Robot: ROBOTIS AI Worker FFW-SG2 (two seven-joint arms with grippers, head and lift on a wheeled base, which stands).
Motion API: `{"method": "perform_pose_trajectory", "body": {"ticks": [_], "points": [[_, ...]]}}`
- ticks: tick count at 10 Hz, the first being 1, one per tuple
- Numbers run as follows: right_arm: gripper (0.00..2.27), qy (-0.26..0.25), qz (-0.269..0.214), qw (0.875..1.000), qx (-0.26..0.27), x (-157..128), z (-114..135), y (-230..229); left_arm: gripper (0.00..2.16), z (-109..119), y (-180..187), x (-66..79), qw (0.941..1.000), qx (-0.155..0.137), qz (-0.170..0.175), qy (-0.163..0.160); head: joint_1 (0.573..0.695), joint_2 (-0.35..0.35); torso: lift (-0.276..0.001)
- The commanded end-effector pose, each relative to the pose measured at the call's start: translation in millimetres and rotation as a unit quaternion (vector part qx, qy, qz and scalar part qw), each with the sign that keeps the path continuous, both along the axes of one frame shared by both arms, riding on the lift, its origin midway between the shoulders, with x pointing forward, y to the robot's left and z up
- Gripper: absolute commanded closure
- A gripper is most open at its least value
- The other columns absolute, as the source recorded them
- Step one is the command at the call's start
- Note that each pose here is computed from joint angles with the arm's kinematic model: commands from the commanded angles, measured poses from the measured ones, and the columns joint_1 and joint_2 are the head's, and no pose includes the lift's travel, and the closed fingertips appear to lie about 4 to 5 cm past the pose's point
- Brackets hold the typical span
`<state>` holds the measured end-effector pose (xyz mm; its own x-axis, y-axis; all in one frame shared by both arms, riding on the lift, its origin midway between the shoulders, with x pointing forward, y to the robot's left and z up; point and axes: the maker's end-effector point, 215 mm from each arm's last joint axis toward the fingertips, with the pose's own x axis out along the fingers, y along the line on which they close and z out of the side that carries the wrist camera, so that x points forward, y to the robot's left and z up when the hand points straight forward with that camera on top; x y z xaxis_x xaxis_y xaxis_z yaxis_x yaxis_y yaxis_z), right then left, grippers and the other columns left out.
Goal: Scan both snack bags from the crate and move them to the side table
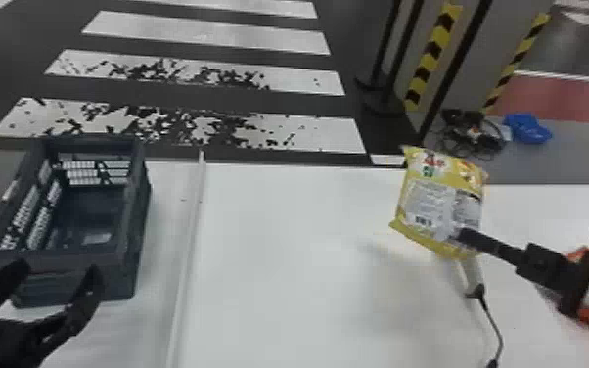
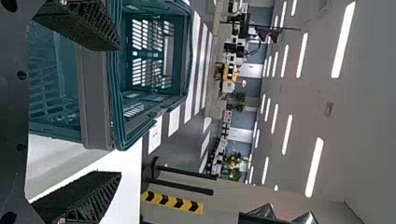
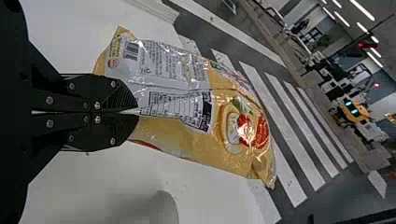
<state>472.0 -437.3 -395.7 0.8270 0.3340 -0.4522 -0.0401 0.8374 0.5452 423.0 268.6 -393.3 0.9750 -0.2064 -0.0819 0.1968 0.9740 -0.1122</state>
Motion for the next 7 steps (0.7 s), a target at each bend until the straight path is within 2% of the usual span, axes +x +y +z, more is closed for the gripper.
{"method": "perform_pose_trajectory", "body": {"ticks": [1, 4, 6, 7], "points": [[2.22, -0.02, -0.038, 0.999, -0.023, 6.9, 12.6, -35.6, 0.04, -0.6, 1.6, -2.0, 1.0, 0.001, 0.001, 0.0, 0.695, -0.196, -0.099], [2.22, -0.044, -0.147, 0.986, -0.069, 16.4, 14.6, -119.9, 0.04, -0.9, 6.3, -4.7, 1.0, 0.004, 0.004, 0.001, 0.695, -0.289, -0.099], [2.22, -0.061, -0.227, 0.966, -0.109, 16.7, 11.5, -175.4, 0.04, -1.2, 9.8, -4.9, 1.0, 0.007, 0.004, 0.002, 0.695, -0.342, -0.099], [2.22, -0.069, -0.266, 0.957, -0.098, 13.8, 6.8, -201.6, 0.04, -1.2, 11.8, -5.1, 0.9999, 0.009, 0.005, 0.002, 0.695, -0.35, -0.099]]}}
